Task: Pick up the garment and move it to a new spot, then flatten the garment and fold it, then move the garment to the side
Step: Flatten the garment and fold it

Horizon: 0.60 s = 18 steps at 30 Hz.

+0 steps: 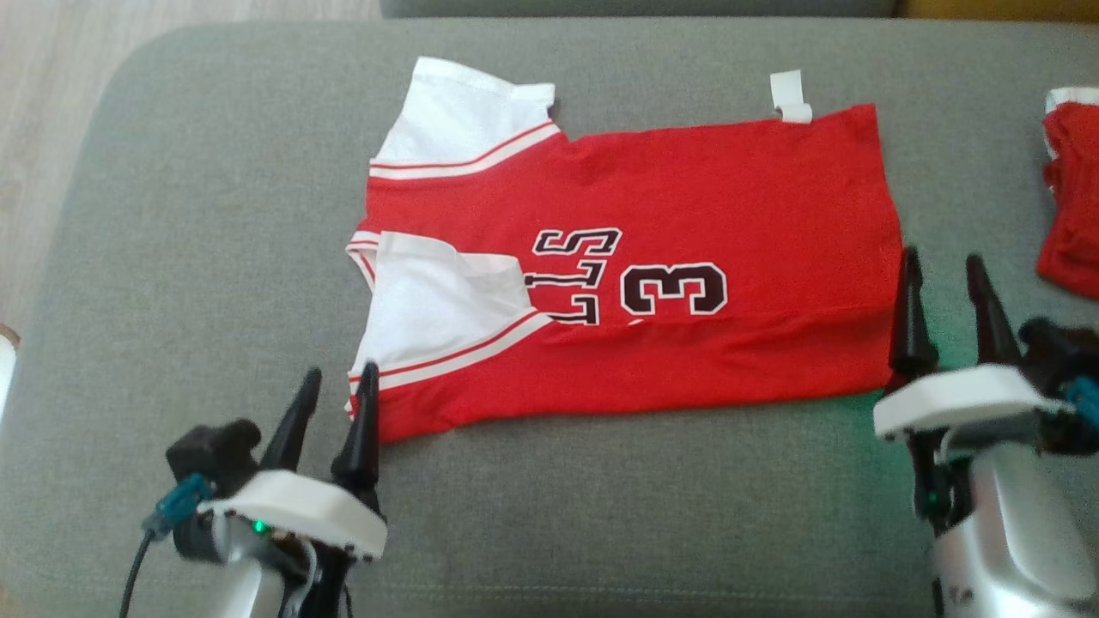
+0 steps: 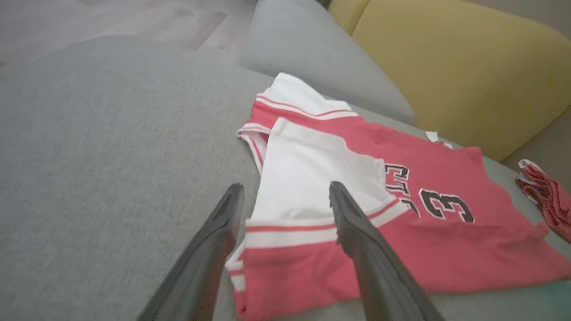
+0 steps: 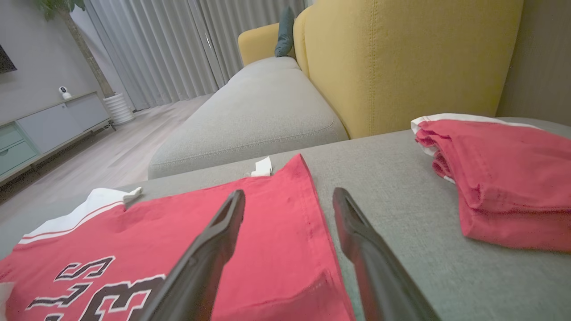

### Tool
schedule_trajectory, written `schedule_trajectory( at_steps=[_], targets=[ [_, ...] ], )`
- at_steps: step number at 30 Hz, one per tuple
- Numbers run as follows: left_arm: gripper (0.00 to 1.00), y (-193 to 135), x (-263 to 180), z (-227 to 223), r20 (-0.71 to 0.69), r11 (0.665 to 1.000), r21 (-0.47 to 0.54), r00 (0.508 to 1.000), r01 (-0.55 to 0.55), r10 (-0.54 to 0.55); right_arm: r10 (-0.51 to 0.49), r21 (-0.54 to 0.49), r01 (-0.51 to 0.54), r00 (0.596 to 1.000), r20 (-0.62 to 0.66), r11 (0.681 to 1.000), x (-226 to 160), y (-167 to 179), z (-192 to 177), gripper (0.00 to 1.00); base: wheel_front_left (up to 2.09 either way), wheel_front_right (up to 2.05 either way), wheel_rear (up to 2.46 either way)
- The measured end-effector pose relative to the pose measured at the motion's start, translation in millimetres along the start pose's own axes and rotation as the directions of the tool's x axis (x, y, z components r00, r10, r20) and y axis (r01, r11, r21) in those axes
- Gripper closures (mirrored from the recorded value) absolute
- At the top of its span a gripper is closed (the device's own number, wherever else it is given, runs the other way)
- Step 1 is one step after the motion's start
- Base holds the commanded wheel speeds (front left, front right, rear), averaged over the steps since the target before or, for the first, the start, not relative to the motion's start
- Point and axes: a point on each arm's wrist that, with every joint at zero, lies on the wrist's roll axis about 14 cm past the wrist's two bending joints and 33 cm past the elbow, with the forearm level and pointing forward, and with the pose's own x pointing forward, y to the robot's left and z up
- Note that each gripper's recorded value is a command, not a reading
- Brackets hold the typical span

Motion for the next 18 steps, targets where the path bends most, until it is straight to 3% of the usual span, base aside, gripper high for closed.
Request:
schedule_trajectory(
  at_steps=[9,18],
  targets=[
    [0.0,11.4,-30.0,-36.3,-0.216,0.999,-0.024,0.975,-0.048,0.042,0.03,0.007,-0.03,1.0,0.002,1.0,-22.5,9.1,-1.7,0.0,0.0,0.0,0.0],
    [0.0,18.0,-27.5,-59.4,-0.313,0.997,-0.014,0.947,-0.079,0.071,0.022,0.005,-0.022,1.0,0.008,1.0,-23.3,4.8,2.5,0.0,0.0,0.0,0.0]
  ],
)
